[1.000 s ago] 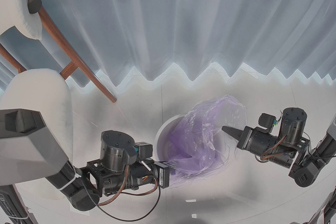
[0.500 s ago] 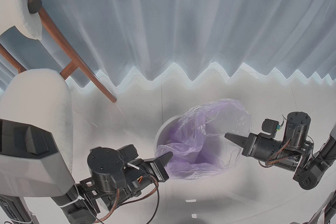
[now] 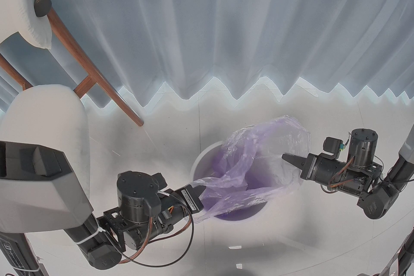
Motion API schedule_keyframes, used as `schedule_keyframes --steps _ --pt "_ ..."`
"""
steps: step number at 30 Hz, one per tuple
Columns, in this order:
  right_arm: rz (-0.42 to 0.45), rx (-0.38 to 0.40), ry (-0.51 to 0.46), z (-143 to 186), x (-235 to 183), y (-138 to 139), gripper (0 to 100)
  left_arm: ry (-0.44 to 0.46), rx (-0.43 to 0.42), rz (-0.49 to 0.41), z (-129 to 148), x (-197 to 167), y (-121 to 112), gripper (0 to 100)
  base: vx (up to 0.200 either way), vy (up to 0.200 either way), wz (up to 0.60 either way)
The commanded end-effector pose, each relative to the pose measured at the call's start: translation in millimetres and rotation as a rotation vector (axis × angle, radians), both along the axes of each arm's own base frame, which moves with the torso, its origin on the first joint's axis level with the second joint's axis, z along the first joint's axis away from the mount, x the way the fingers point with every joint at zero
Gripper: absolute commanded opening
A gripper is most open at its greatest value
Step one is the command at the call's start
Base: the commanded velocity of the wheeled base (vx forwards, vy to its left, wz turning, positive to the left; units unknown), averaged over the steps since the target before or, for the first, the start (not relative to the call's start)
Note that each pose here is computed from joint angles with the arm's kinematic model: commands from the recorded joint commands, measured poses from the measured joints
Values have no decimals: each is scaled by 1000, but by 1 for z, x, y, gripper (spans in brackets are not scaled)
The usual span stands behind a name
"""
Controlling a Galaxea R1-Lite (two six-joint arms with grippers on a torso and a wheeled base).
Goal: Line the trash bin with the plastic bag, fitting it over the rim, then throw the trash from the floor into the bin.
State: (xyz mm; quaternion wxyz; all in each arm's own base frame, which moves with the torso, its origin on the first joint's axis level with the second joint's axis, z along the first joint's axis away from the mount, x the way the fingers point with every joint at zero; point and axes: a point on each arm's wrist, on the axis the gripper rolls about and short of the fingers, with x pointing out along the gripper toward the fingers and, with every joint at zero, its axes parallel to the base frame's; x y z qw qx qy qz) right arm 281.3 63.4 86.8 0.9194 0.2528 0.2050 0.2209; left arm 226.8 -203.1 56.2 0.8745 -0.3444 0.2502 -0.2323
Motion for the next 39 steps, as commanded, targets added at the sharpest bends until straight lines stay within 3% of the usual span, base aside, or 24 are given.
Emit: schedule_keyframes --steps 1,8,12,17,25,35,39 --pt "-18 0 31 -5 32 -8 0 17 -10 10 39 19 10 0 0 0 0" --pt "3 -21 47 10 59 -6 0 152 91 25 66 35 14 0 0 0 0" --pt "16 -67 38 6 76 -11 0 196 110 53 74 52 19 0 0 0 0" --pt "47 -122 7 1 101 -13 0 248 119 23 72 68 14 0 0 0 0" --pt "23 -174 -18 -16 134 -30 0 327 155 115 52 102 29 0 0 0 0" --pt "-3 -201 -36 -35 160 -44 0 409 204 148 35 107 38 0 0 0 0" --pt "26 -188 -24 -42 161 -44 0 455 227 158 25 108 41 0 0 0 0"
